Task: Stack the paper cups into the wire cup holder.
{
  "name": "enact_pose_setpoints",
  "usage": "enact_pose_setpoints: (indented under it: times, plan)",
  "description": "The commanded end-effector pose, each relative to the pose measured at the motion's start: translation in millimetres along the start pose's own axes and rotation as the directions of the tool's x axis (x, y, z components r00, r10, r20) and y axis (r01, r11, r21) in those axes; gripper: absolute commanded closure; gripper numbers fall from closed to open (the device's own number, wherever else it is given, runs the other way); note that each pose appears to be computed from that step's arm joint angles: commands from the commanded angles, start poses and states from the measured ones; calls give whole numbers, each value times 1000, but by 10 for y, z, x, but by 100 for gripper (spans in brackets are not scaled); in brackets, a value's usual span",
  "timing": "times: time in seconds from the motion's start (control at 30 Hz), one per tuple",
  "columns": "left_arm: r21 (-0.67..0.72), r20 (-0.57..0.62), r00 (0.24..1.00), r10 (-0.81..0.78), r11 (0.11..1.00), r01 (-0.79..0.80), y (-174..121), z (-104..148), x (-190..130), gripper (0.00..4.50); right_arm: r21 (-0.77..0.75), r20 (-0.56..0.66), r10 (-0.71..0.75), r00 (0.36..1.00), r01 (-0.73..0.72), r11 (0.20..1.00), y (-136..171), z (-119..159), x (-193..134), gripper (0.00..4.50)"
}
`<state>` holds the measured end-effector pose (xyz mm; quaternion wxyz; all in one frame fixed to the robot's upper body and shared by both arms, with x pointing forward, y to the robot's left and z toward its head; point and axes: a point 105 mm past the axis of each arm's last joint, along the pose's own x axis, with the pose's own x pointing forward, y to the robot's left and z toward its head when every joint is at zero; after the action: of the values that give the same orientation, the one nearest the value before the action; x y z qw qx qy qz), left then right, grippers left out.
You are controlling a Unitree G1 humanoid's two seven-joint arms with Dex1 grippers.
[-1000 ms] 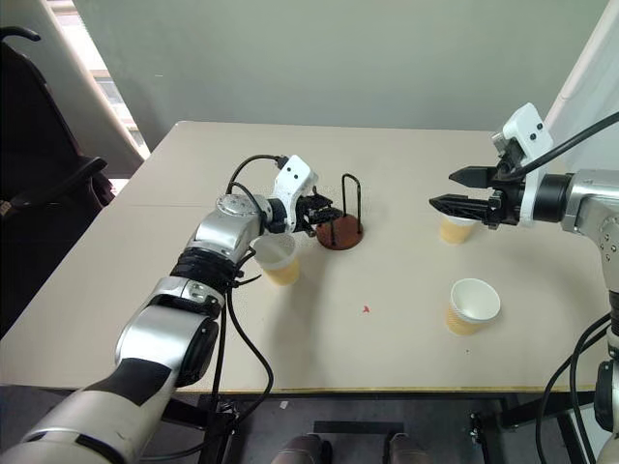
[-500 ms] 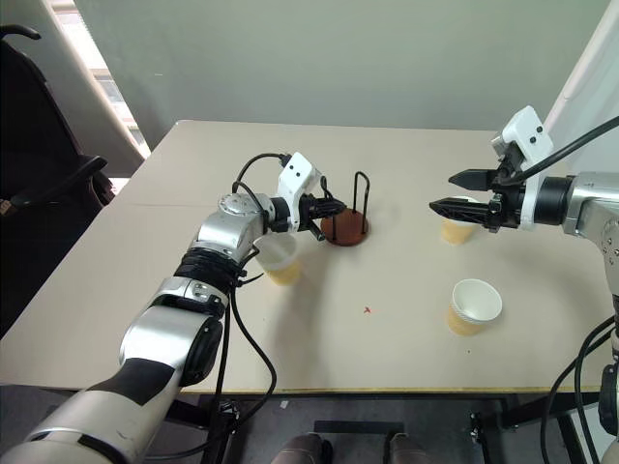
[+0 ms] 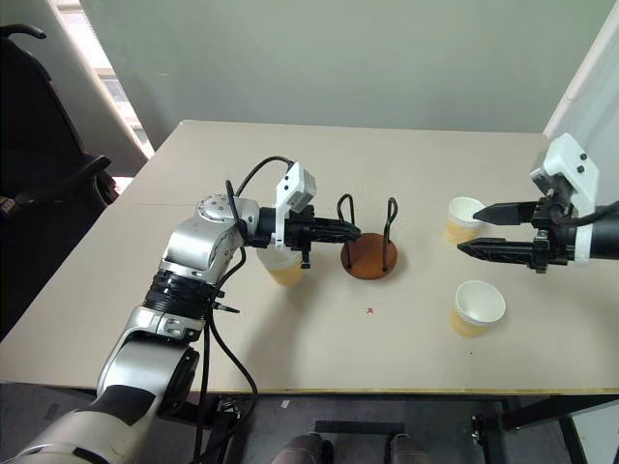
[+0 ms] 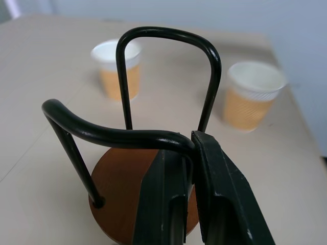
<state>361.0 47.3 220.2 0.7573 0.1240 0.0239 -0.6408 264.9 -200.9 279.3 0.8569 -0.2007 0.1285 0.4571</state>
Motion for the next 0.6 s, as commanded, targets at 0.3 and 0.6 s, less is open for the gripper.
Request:
enact_pose_setpoints:
  times: [0.3, 0.6]
  plan:
    - [8, -63, 985, -160, 987, 161, -304, -147, 156, 446, -43, 38, -44, 998, 45, 998, 42, 135, -71, 126]
    - [3, -146, 976, -161, 987, 164, -366, -394, 146, 446, -74, 41, -24, 999, 27, 997, 11, 156, 23, 126]
